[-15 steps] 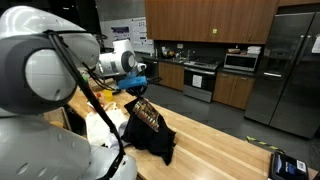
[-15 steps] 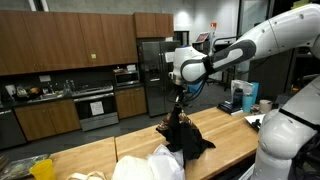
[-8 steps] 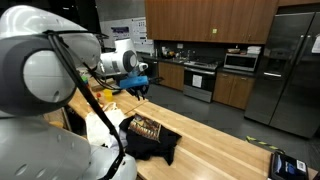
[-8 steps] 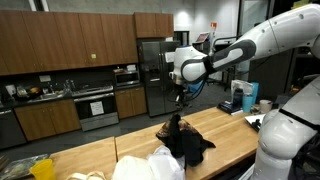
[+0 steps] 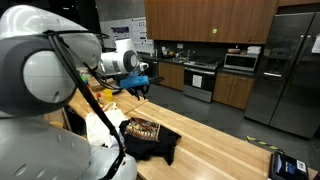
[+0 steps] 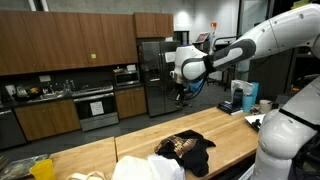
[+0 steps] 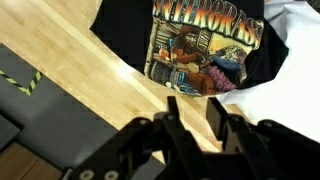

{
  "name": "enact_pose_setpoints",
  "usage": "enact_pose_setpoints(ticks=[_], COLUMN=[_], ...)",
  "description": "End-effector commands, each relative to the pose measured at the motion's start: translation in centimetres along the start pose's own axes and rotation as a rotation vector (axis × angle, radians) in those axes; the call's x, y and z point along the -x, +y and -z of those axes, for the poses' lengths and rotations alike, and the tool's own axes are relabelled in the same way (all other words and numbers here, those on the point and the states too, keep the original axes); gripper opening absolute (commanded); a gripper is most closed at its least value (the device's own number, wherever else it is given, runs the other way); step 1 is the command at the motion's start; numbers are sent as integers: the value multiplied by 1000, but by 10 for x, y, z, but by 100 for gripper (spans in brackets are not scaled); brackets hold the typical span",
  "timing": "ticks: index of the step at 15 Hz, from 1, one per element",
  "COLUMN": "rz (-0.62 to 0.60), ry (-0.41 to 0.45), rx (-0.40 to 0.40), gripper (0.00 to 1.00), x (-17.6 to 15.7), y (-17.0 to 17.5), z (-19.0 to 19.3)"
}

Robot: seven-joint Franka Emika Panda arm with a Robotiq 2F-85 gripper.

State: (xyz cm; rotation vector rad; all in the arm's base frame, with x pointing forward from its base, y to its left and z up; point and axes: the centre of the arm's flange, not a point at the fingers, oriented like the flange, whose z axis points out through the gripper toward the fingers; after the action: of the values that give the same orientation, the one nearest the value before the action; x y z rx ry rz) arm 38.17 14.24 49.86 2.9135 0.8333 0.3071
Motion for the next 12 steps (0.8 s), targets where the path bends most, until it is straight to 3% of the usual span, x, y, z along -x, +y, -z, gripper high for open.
enact_pose_setpoints(ticks=[1,2,4,6,9,12], rz=[0,0,64,103,131,91], ry=[0,0,-61,-111,-116,-121], rx=[0,0,20,-12,-94,-252], gripper=[37,62,68,80,99,100], x=[0,0,10,14,5,-13], y=[0,0,12,6,-30,-74], z=[0,0,0,-13,-41,-53])
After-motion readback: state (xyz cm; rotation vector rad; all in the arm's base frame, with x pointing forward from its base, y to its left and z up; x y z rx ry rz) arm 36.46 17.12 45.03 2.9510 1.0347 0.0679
